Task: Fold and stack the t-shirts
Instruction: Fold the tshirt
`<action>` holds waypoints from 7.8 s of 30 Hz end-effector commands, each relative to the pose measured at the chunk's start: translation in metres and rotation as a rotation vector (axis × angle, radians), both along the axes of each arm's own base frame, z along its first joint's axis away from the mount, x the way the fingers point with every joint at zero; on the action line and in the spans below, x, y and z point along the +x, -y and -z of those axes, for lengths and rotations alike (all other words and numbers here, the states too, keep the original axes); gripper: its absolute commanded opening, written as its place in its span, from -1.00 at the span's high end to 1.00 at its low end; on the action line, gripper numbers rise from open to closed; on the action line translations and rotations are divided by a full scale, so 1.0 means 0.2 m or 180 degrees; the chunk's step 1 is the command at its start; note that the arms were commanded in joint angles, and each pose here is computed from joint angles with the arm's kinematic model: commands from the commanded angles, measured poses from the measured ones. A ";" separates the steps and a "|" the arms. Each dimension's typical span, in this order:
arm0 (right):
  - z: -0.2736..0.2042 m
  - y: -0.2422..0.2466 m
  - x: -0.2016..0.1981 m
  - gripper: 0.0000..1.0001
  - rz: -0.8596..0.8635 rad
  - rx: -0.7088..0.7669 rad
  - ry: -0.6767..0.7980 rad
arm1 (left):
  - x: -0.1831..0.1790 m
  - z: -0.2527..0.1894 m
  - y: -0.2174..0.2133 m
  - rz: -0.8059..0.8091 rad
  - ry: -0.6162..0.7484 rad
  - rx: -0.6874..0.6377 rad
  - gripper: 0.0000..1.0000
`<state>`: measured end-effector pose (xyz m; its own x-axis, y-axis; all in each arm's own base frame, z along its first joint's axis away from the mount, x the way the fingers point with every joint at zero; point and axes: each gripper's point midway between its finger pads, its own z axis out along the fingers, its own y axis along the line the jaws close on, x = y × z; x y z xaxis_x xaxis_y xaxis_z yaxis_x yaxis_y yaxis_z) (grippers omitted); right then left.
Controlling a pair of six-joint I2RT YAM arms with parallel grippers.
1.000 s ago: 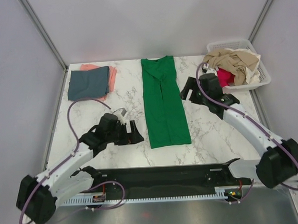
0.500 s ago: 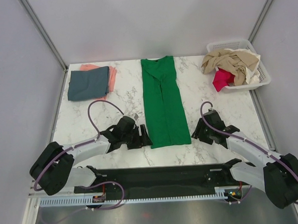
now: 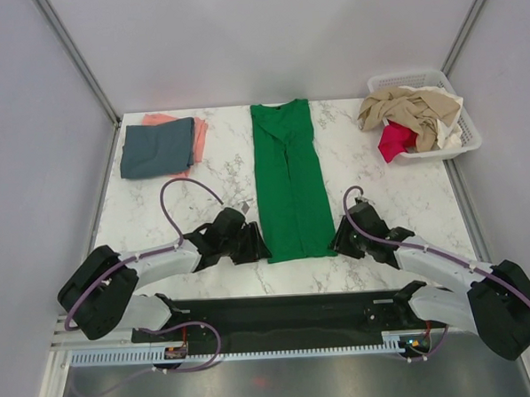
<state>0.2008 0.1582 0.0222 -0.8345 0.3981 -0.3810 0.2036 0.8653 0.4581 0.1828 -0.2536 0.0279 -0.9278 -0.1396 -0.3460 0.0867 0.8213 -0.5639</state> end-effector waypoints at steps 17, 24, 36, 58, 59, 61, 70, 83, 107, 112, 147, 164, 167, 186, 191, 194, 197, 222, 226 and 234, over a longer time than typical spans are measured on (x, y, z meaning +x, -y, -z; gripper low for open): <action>0.05 0.00 -0.11 1.00 0.0029 -0.0098 -0.0120 | -0.01 0.00 0.07 0.0097 0.0164 -0.0018 0.96; -0.06 -0.01 -0.22 1.00 -0.0071 -0.0125 -0.0086 | -0.25 -0.12 0.07 0.0302 0.0209 0.0084 0.96; -0.57 -0.12 0.00 1.00 0.0027 -0.0247 0.0558 | -0.15 -0.48 -0.04 0.0099 0.0619 0.0220 0.96; -0.60 -0.23 1.04 1.00 0.0029 -0.0668 0.0547 | 1.01 -0.54 -0.08 0.0009 0.0500 0.0168 0.96; -0.60 -0.23 1.06 1.00 0.0036 -0.0655 0.0549 | 1.05 -0.57 -0.07 0.0018 0.0533 0.0137 0.96; -0.55 -0.21 1.09 1.00 0.0051 -0.0649 0.0493 | 1.09 -0.49 -0.07 0.0038 0.0415 0.0130 0.96; -0.36 -0.15 1.28 1.00 0.0077 -0.0611 0.0278 | 1.26 -0.30 -0.09 -0.0002 0.0146 0.0175 0.85; -0.75 0.11 1.52 -0.71 0.0087 -0.0565 0.0624 | 1.50 -0.76 -0.26 -0.0302 0.0396 -0.0014 -0.27; 0.02 -0.02 0.54 -0.45 -0.0161 0.0318 -0.0167 | 0.57 -0.12 -0.08 -0.0076 0.0001 -0.0392 -0.21; 0.07 -0.04 0.54 -0.28 -0.0181 0.0320 -0.0201 | 0.56 -0.05 -0.04 -0.0112 -0.0074 -0.0318 -0.06; -0.23 0.06 -0.07 1.00 -0.0061 0.0339 -0.0059 | -0.20 -0.36 0.07 0.0372 0.0180 -0.0350 0.96; -0.81 0.03 0.14 1.00 -0.0064 0.0072 0.0541 | -0.12 -0.84 -0.05 0.0084 0.0707 -0.0121 0.96; -0.83 0.01 0.27 1.00 -0.0096 -0.0107 0.0574 | -0.02 -0.81 -0.08 -0.0005 0.0641 -0.0078 0.96; -0.68 -0.18 0.98 1.00 -0.0336 -0.0268 0.0327 | 0.61 -0.60 -0.21 -0.0200 0.0261 -0.0193 0.96; -0.61 -0.23 1.21 1.00 -0.0340 -0.0247 0.0293 | 0.83 -0.53 -0.25 -0.0283 0.0186 -0.0223 0.96; -0.54 -0.26 1.33 0.85 -0.0344 -0.0217 0.0255 | 0.95 -0.42 -0.27 -0.0308 -0.0015 -0.0233 0.96; -0.45 -0.28 1.45 -0.10 -0.0340 -0.0176 0.0206 | 1.07 -0.29 -0.29 -0.0361 -0.0154 -0.0187 0.65; -0.26 0.00 0.43 -0.71 -0.0264 0.0284 0.0510 | 1.16 -0.08 -0.41 -0.0708 0.0171 -0.0303 -0.96; -0.11 0.03 0.26 -0.72 -0.0358 0.0259 0.0346 | 1.20 0.01 -0.41 -0.0808 0.0074 -0.0312 -0.89; 0.11 0.02 0.04 -0.70 -0.0319 0.0240 0.0545 | 1.20 0.16 -0.32 -0.0881 -0.0032 -0.0404 -0.24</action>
<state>0.2334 0.1649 0.0352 -0.7919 0.3402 -0.5071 -0.0183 0.8169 0.5766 0.4372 -0.1892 0.0360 -0.8396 -0.4150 -0.3504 -0.0512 0.7028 -0.7096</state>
